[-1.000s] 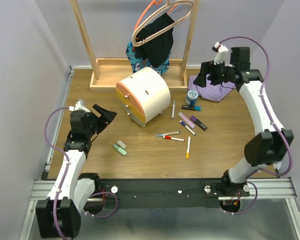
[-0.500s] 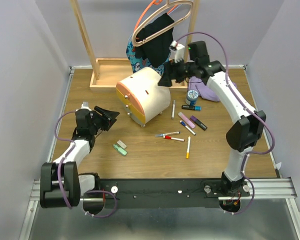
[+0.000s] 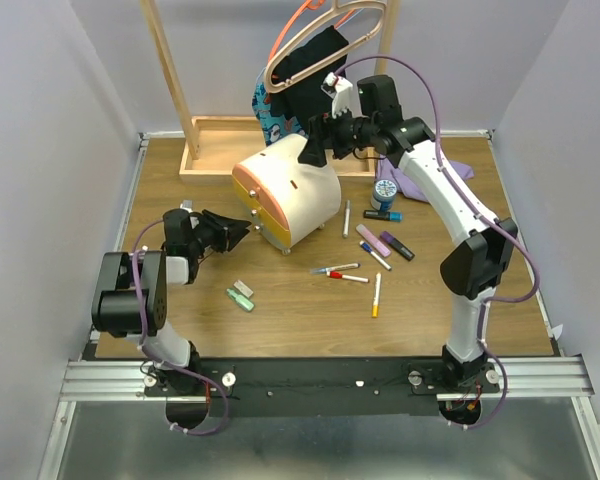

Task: Sort the stationery into containers
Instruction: Open the drawer in the storage box.

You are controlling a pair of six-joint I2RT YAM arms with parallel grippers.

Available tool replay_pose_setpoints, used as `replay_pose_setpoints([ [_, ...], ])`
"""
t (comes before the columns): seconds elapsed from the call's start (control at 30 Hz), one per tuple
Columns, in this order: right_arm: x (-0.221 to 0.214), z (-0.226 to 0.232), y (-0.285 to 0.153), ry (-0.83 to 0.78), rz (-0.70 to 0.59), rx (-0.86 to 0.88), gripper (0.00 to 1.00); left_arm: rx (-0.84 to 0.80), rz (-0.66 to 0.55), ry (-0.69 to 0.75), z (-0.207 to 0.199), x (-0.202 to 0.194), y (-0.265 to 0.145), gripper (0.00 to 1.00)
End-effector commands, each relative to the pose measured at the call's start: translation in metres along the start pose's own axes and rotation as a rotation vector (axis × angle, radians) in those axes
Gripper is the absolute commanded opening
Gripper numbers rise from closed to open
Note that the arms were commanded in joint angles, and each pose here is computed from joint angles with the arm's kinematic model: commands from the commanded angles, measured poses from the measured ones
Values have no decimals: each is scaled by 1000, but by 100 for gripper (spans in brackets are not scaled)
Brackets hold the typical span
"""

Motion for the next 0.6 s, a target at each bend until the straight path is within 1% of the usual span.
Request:
replay_pose_setpoints([
  [0.0, 5, -1, 8, -19, -13, -25, 95, -126, 71, 8, -28, -1, 14, 39],
  [0.13, 5, -1, 8, -28, -10, -32, 95, -112, 108, -6, -23, -6, 25, 40],
  [0.3, 2, 0, 11, -27, -3, -30, 95, -78, 117, -20, -11, -11, 22, 40],
  [0.57, -2, 4, 18, -33, 8, -16, 95, -26, 82, 35, 1, -19, 6, 50],
])
Point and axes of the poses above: each gripper's point midway between its finger pads, its own y axis out along the fingers, its own z axis along the line the jaws close on, x = y × z, the point moved 1 cm from there along -y, back along the fingers, and after that the axes turned 3 degrees about y, right-handed, at the moved point
